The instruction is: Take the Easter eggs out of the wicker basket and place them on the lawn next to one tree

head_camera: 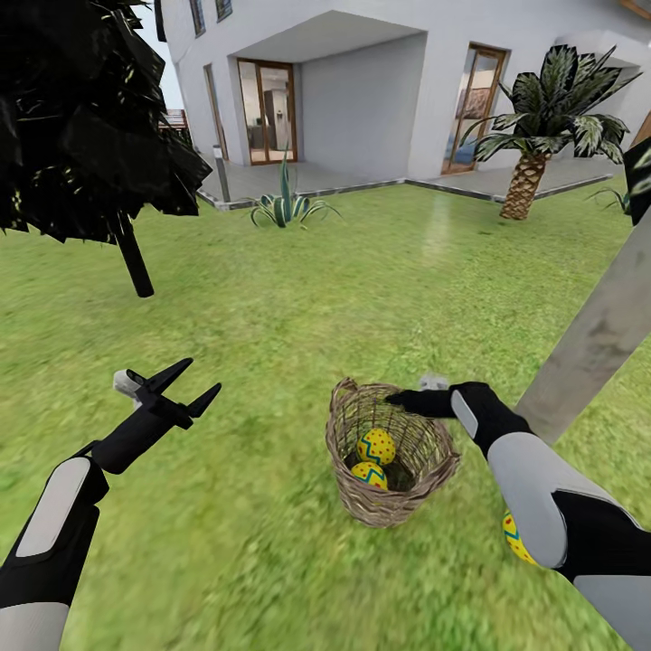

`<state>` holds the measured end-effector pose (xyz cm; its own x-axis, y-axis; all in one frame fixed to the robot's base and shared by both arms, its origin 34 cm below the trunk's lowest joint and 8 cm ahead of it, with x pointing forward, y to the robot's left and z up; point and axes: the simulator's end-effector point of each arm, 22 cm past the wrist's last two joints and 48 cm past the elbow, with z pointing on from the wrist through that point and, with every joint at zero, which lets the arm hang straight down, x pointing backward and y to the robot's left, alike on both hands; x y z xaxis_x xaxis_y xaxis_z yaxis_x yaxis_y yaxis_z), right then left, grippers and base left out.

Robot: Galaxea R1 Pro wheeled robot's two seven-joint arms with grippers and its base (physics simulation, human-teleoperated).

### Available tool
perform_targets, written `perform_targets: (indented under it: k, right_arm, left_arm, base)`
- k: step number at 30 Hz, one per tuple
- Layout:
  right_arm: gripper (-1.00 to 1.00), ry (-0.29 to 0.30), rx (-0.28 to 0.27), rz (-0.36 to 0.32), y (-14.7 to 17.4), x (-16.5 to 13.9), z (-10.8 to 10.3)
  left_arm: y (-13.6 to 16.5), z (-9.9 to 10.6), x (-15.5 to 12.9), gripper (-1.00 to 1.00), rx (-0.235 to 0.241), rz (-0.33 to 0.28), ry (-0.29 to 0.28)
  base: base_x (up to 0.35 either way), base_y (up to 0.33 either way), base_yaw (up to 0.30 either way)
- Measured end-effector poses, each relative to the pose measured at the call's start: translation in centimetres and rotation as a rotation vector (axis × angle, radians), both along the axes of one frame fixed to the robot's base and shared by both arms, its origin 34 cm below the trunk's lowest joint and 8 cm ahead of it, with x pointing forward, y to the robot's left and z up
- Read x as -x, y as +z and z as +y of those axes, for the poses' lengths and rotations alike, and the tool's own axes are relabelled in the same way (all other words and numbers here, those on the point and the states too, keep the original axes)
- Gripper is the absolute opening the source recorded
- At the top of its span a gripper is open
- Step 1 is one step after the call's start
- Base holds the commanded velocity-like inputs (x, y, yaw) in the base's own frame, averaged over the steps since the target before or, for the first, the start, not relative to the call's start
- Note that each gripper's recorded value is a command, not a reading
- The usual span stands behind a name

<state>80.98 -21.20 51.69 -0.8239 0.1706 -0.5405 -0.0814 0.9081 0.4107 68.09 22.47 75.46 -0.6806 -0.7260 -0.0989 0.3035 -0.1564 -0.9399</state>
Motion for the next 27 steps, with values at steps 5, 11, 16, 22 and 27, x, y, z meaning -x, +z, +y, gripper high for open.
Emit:
perform_targets:
  k: [5,11,16,22,27]
  right_arm:
    - [1.0,-0.015,0.041,-0.013,0.4,-0.5,-0.8]
    - [1.0,0.025,0.119,-0.003,-0.3,-0.2,0.4]
    - [1.0,0.091,0.149,0.033,-1.1,0.9,3.0]
    - [1.0,0.144,0.182,0.063,-1.8,1.9,4.4]
    - [1.0,0.159,0.183,0.149,-2.5,3.5,4.8]
  left_arm:
    - [0.0,0.0,0.0,1.0,0.0,0.001,0.0]
    - [0.0,0.0,0.0,1.0,0.0,0.0,0.0]
    - [0.0,0.0,0.0,1.0,0.0,0.0,0.0]
    - [0.0,0.0,0.0,1.0,-0.001,0.0,0.0]
    - [0.0,0.0,0.0,1.0,-0.001,0.0,0.0]
  base:
    - [0.0,0.0,0.0]
    - [0.114,0.0,0.0]
    - [0.316,0.0,0.0]
    - [0.266,0.0,0.0]
    - [0.029,0.0,0.0]
